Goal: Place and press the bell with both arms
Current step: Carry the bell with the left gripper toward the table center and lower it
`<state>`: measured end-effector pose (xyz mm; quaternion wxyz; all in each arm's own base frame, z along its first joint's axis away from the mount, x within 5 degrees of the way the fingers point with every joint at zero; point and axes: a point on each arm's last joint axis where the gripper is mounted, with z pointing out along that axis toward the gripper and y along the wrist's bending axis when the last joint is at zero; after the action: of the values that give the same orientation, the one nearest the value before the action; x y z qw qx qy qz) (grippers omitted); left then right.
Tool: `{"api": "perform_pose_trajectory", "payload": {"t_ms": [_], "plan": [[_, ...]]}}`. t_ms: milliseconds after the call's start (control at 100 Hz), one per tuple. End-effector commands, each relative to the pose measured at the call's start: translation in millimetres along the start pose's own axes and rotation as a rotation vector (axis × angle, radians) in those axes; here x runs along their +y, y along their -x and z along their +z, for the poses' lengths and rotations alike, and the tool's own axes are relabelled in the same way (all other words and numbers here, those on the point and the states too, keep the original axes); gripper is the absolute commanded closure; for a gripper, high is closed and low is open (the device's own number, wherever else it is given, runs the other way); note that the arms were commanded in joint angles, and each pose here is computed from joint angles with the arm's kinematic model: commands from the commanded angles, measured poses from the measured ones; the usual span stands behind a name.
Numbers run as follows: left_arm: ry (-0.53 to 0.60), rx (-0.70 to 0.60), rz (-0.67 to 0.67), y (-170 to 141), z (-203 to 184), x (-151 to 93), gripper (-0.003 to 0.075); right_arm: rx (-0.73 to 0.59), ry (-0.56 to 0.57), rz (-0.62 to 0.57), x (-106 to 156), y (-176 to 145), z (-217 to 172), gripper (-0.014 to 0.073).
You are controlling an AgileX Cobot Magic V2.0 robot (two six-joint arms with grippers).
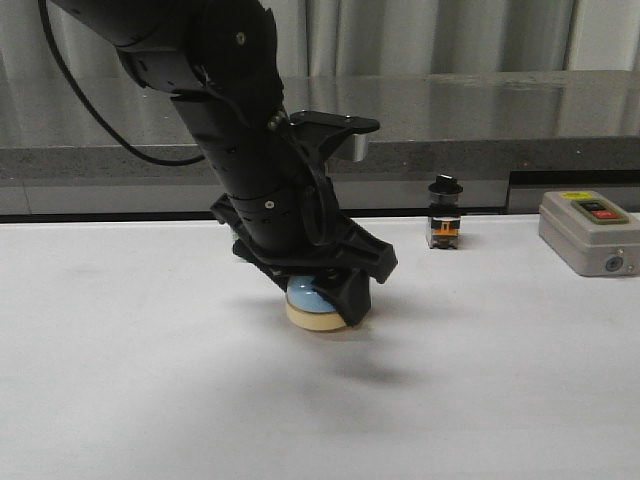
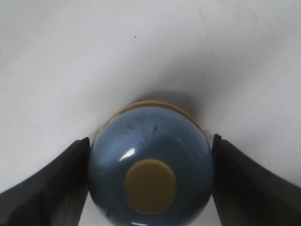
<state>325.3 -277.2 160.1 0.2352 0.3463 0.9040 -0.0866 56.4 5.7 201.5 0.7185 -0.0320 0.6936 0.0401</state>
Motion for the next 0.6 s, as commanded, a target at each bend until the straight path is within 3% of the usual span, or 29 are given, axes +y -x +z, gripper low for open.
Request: {"api": "perform_pose_trajectory", "payload": {"t_ms": [0, 250, 460, 590], "plan": [[-0.007, -0.112, -0.003, 20.4, -25.7, -3.6, 0.0466, -0.111, -0.003, -0.009, 0.0, 12.9, -2.2, 0.0655], [-0.008, -0.076, -0.003, 16.6, -21.4, -3.8, 0.0221, -0.111, -0.003, -0.009, 0.0, 12.9, -2.2, 0.0655], [-0.008, -0.075, -0.003, 16.5, -21.4, -3.8, 0.0113, -0.111, -0.003, -0.009, 0.0, 12.9, -2.2, 0.0655], [-0.008, -0.072, -0.003, 16.2, -21.4, -3.8, 0.0098, -0.111, -0.003, -0.009, 0.0, 12.9, -2.2, 0.0655]]}}
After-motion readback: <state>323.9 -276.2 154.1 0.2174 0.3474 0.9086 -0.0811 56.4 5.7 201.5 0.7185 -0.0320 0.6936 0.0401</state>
